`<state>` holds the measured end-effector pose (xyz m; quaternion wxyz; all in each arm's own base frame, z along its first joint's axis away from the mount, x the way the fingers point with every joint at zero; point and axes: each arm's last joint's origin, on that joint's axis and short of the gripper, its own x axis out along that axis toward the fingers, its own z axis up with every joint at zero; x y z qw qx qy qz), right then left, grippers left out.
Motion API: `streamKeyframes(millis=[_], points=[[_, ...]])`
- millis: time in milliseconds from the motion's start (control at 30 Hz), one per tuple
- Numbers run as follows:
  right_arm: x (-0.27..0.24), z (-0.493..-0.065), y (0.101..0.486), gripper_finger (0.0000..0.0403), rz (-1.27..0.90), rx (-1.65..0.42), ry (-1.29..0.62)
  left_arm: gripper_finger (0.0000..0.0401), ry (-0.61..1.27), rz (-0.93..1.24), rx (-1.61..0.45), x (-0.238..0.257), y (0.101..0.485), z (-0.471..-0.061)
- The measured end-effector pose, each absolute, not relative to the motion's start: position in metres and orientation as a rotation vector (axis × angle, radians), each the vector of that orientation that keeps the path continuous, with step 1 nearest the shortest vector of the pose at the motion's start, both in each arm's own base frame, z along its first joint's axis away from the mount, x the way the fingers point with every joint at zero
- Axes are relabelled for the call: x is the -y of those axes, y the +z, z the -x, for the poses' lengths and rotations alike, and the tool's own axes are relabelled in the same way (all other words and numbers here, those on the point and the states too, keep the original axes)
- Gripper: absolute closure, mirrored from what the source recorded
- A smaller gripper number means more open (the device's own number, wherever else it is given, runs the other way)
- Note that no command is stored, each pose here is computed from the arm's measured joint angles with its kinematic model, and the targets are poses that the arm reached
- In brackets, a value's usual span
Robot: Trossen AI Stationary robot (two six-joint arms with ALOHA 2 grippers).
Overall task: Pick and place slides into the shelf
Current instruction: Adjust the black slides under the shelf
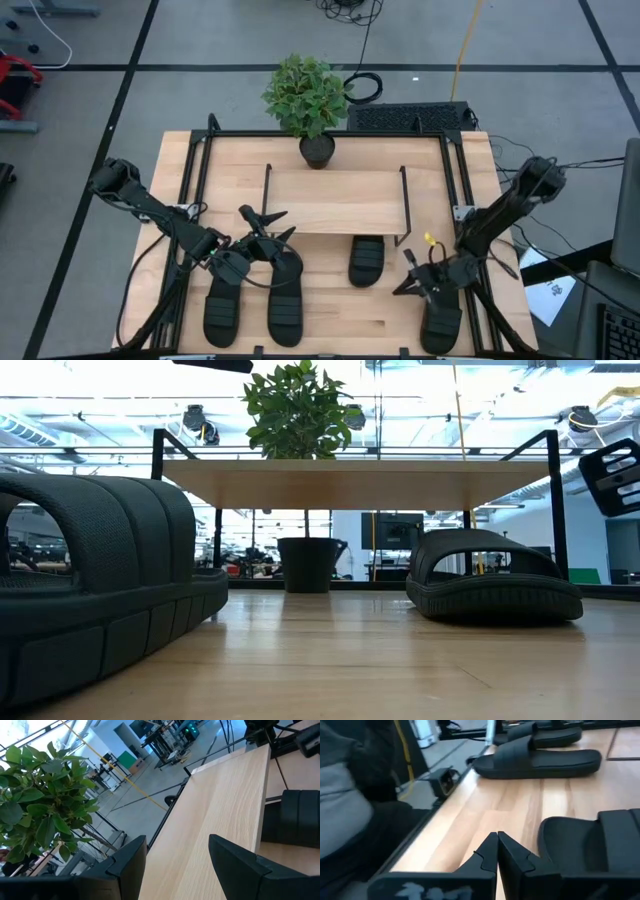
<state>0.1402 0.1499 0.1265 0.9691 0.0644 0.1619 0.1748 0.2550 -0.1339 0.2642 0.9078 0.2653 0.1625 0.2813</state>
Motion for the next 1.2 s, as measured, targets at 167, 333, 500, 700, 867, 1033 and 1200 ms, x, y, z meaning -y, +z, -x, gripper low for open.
streamKeyframes(millis=[167, 333, 500, 700, 867, 1033, 1200], points=[[-0.163, -0.155, 0.119, 0.0403, -0.102, -0.357, 0.301, 0.0178, 0.581, -0.547, -0.335, 0.134, 0.264, -0.255], [-0.168, -0.165, 0.112, 0.0403, -0.081, -0.353, 0.184, 0.0178, 0.581, -0.545, -0.335, 0.134, 0.264, -0.255], [-0.164, -0.167, 0.103, 0.0403, -0.121, -0.374, 0.084, 0.0178, 0.581, -0.541, -0.333, 0.134, 0.264, -0.255], [-0.156, -0.173, 0.094, 0.0403, -0.156, -0.41, 0.019, 0.0178, 0.581, -0.541, -0.334, 0.134, 0.264, -0.255], [-0.148, -0.176, 0.09, 0.0403, -0.16, -0.414, -0.087, 0.0178, 0.58, -0.541, -0.334, 0.134, 0.264, -0.255], [-0.144, -0.177, 0.088, 0.0403, -0.17, -0.42, -0.129, 0.0178, 0.58, -0.542, -0.334, 0.134, 0.264, -0.255], [-0.144, -0.178, 0.088, 0.0403, -0.176, -0.417, -0.128, 0.0178, 0.564, -0.54, -0.335, 0.134, 0.264, -0.255]])
